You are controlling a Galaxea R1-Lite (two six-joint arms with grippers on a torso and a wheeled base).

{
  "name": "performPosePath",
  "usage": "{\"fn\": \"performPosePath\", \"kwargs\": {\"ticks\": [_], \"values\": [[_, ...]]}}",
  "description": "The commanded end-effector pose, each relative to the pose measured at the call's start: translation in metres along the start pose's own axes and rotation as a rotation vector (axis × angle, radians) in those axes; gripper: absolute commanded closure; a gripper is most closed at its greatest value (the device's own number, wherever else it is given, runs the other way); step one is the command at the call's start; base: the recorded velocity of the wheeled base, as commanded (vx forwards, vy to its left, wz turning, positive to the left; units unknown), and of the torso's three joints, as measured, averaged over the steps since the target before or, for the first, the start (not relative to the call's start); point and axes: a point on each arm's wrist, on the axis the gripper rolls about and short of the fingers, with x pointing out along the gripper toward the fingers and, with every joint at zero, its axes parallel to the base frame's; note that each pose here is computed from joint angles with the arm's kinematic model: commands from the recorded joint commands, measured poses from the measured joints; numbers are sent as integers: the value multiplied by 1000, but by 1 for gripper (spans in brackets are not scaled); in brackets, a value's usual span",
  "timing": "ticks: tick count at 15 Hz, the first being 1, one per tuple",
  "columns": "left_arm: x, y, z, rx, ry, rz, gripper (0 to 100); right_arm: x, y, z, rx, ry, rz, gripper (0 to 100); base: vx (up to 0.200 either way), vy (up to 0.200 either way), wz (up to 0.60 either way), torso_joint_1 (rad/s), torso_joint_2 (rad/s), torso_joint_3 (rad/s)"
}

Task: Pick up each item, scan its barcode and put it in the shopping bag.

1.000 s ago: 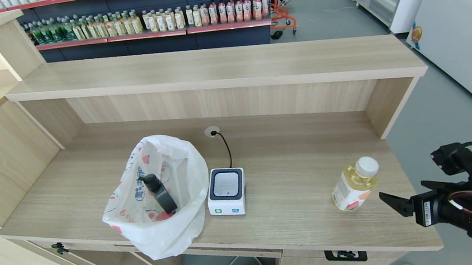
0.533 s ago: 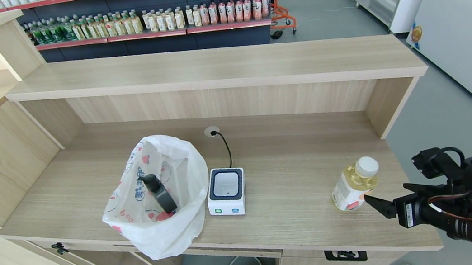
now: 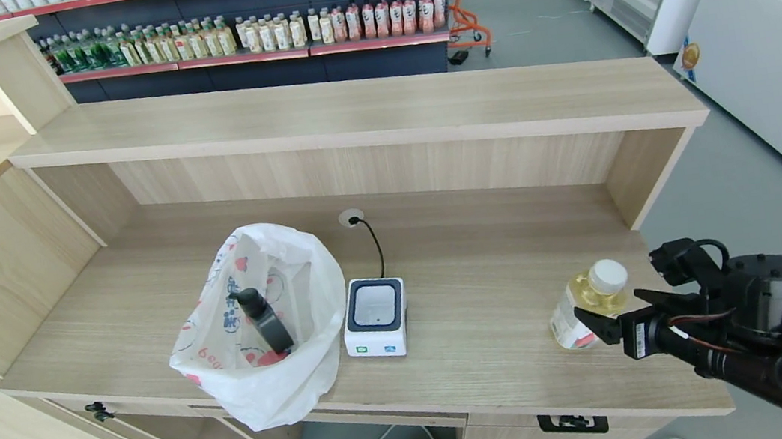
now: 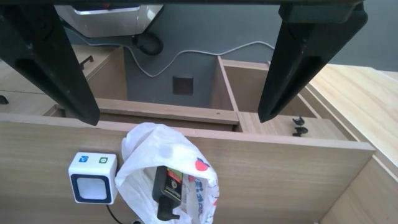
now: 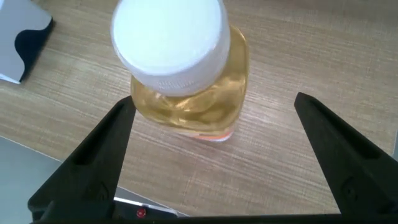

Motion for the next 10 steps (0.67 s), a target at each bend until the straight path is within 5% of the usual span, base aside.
{"fn": "performPosePath", "kwargs": {"ticks": [1,10], "values": [[0,0,0,0,0,-1,0,13,4,-5,-4,9,16,0,0,0,0,0,0,0],[0,0,0,0,0,-1,0,40,14,-15,-36,-32,53,0,0,0,0,0,0,0]]}}
